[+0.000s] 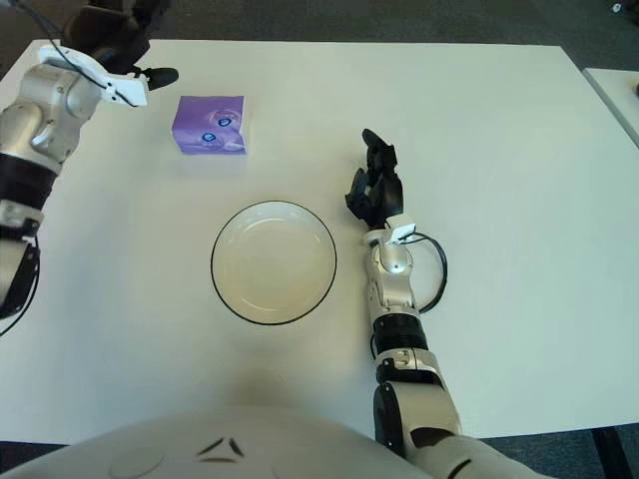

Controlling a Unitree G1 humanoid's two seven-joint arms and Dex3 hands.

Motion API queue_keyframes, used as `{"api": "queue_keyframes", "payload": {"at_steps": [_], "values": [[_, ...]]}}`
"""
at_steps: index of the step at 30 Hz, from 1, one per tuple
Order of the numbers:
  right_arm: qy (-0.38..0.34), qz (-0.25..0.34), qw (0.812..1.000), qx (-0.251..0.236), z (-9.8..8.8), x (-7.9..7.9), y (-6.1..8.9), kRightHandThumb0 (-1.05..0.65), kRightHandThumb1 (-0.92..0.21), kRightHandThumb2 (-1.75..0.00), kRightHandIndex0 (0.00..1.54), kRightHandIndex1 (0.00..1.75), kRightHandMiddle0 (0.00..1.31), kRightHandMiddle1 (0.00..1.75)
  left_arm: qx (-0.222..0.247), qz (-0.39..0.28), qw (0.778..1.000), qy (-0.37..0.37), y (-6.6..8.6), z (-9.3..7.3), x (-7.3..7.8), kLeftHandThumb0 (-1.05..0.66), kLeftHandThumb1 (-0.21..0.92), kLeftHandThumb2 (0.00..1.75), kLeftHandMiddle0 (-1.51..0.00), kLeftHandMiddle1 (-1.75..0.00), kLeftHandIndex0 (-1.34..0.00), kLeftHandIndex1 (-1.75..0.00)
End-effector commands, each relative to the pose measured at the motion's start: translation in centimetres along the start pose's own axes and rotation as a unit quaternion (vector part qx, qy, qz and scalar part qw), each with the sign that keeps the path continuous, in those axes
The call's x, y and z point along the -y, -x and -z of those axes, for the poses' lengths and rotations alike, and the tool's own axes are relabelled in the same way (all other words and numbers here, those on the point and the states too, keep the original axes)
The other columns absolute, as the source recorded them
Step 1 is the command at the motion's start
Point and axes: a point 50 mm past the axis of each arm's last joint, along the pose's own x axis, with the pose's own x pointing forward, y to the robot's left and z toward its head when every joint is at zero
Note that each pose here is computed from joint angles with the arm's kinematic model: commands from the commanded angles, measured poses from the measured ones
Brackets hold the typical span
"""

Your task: Put the tissue paper into the plate.

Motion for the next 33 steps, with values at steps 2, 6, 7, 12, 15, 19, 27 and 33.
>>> {"api": "queue_keyframes", "payload": {"at_steps": [2, 6, 7, 12, 15, 19, 27, 33], "values": [[-0.007, 0.021, 0.992, -0.121, 4.7, 0.3, 3.8, -0.56, -0.92, -0.82, 0.20, 0.00, 0.00, 0.55, 0.004, 0.000, 1.000, -0.026, -1.7, -0.8, 0.0, -1.05, 0.92, 0.96, -0.02, -0.01, 0.00, 0.00], [-0.005, 0.021, 0.992, -0.121, 4.8, 0.2, 3.7, -0.56, -0.92, -0.82, 0.20, 0.00, 0.00, 0.55, 0.000, 0.011, 0.999, -0.038, -2.2, -0.9, 0.9, -1.05, 0.92, 0.94, -0.01, 0.00, 0.00, 0.00], [-0.005, 0.021, 0.992, -0.121, 4.8, 0.2, 3.7, -0.56, -0.92, -0.82, 0.20, 0.00, 0.00, 0.55, -0.001, 0.015, 0.999, -0.041, -2.2, -0.9, 1.1, -1.05, 0.92, 0.94, 0.00, 0.00, 0.00, 0.00], [-0.005, 0.023, 0.993, -0.120, 4.8, 0.2, 3.7, -0.57, -0.92, -0.82, 0.21, 0.00, 0.00, 0.56, -0.006, 0.027, 0.998, -0.060, -2.4, -1.0, 1.9, -1.05, 0.92, 0.92, 0.00, 0.00, 0.00, 0.00], [-0.004, 0.024, 0.993, -0.120, 4.9, 0.3, 3.8, -0.57, -0.92, -0.82, 0.20, 0.00, 0.00, 0.55, -0.006, 0.031, 0.997, -0.070, -2.5, -1.2, 2.2, -1.05, 0.92, 0.90, 0.00, 0.00, 0.00, 0.00], [-0.003, 0.024, 0.992, -0.120, 4.9, 0.3, 3.8, -0.57, -0.92, -0.82, 0.20, 0.00, 0.00, 0.55, -0.002, 0.040, 0.996, -0.081, -2.6, -1.9, 2.8, -1.05, 0.92, 0.90, 0.00, 0.00, 0.00, 0.00], [-0.004, 0.025, 0.992, -0.123, 5.0, 0.3, 3.9, -0.57, -0.92, -0.82, 0.20, 0.00, 0.00, 0.55, 0.002, 0.069, 0.993, -0.095, -2.4, -2.7, 4.5, -1.05, 0.92, 0.90, 0.00, 0.00, 0.00, 0.00], [-0.006, 0.026, 0.992, -0.124, 5.0, 0.3, 3.9, -0.57, -0.92, -0.82, 0.20, 0.00, 0.00, 0.55, 0.003, 0.089, 0.990, -0.109, -2.2, -3.2, 5.4, -1.05, 0.92, 0.92, 0.00, 0.00, 0.00, 0.00]]}}
